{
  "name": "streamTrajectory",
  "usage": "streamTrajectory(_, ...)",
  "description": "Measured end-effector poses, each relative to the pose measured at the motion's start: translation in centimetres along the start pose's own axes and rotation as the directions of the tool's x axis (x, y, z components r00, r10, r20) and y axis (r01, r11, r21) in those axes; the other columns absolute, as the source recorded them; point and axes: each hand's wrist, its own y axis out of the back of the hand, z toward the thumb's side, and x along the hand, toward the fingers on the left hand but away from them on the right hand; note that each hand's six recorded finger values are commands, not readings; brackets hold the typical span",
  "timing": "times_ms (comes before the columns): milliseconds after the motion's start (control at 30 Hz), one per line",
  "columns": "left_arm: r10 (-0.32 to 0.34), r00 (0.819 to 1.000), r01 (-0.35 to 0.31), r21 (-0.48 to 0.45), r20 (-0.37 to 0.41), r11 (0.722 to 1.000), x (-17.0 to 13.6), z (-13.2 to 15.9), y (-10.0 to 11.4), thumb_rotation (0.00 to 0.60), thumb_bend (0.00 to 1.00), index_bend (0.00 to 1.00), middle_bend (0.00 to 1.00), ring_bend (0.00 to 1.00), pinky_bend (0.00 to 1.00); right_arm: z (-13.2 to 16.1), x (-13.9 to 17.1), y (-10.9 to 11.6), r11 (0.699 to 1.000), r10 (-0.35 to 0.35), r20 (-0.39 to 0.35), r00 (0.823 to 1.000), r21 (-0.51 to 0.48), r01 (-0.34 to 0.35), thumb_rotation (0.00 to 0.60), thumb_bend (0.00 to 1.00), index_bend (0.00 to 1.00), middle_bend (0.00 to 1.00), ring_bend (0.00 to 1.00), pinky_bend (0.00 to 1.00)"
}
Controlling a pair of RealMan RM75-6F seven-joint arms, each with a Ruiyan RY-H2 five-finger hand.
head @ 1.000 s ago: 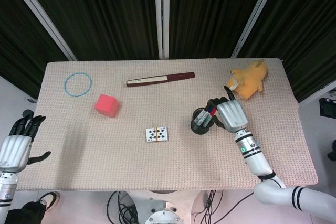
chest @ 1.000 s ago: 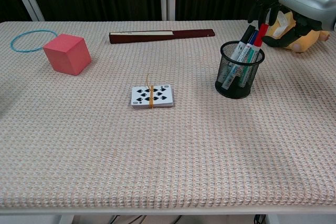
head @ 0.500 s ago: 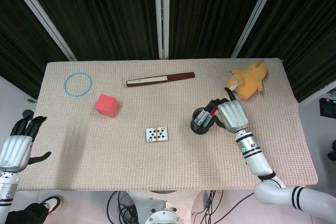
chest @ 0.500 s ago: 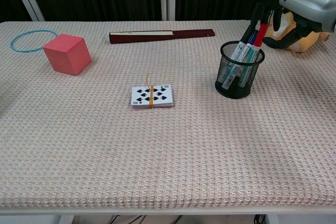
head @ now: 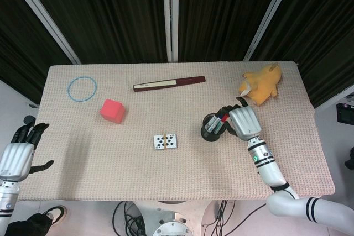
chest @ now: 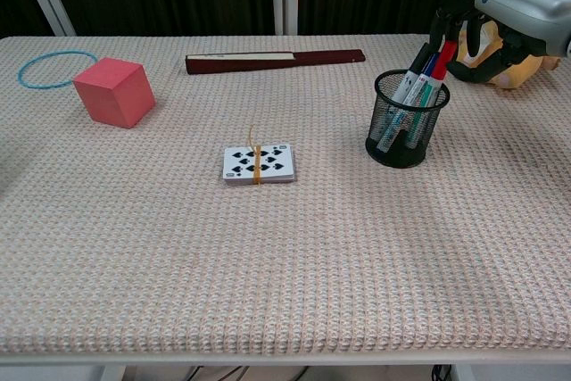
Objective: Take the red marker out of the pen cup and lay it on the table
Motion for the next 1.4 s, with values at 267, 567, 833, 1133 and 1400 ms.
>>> streamTrajectory(267, -0.007, 1.0, 0.007, -0.001, -0.004, 1.0, 0.0, -0.1, -0.1, 0.6, 0.03, 0.11, 0.09, 0.0, 0.1, -0.1, -0.1, -0.2, 1.0, 0.004, 0.007, 1.0, 0.004, -0.004, 0.6, 0.4, 0.47, 0.51, 0.51, 0.21)
streamTrajectory(567, -0.009, 1.0, 0.009, -0.001, -0.005, 1.0, 0.0, -0.2, -0.1, 0.6, 0.03, 0.11, 0.09, 0.0, 0.1, -0.1, -0.1, -0.4, 1.0, -0.001, 0.01, 1.0, 0.01, 0.001, 0.6, 0.46, 0.51, 0.54, 0.53, 0.23)
streamTrajectory(833, -0.007, 1.0, 0.007, -0.001, -0.005, 1.0, 0.0, -0.2, 0.0, 0.6, 0.03, 0.11, 0.09, 0.0, 0.1, -0.2, -0.1, -0.1, 1.0, -0.021, 0.012, 1.0, 0.009, 0.021, 0.6, 0.48, 0.55, 0.57, 0.56, 0.26)
streamTrajectory(1133, -0.005, 1.0, 0.005, 0.001, -0.003, 1.0, 0.0, -0.1, 0.0, 0.6, 0.03, 0.11, 0.09, 0.0, 0.1, -0.2, 0.4, 1.4, 0.998, -0.06, 0.008, 0.998, -0.014, 0.06, 0.6, 0.48, 0.58, 0.58, 0.57, 0.27)
streamTrajectory(1400, -0.002, 1.0, 0.002, -0.001, -0.006, 1.0, 0.0, -0.1, 0.1, 0.6, 0.03, 0.11, 0.09, 0.0, 0.1, -0.8, 2.7, 5.6, 0.991, -0.123, -0.007, 0.992, -0.052, 0.122, 0.6, 0.48, 0.59, 0.6, 0.58, 0.26)
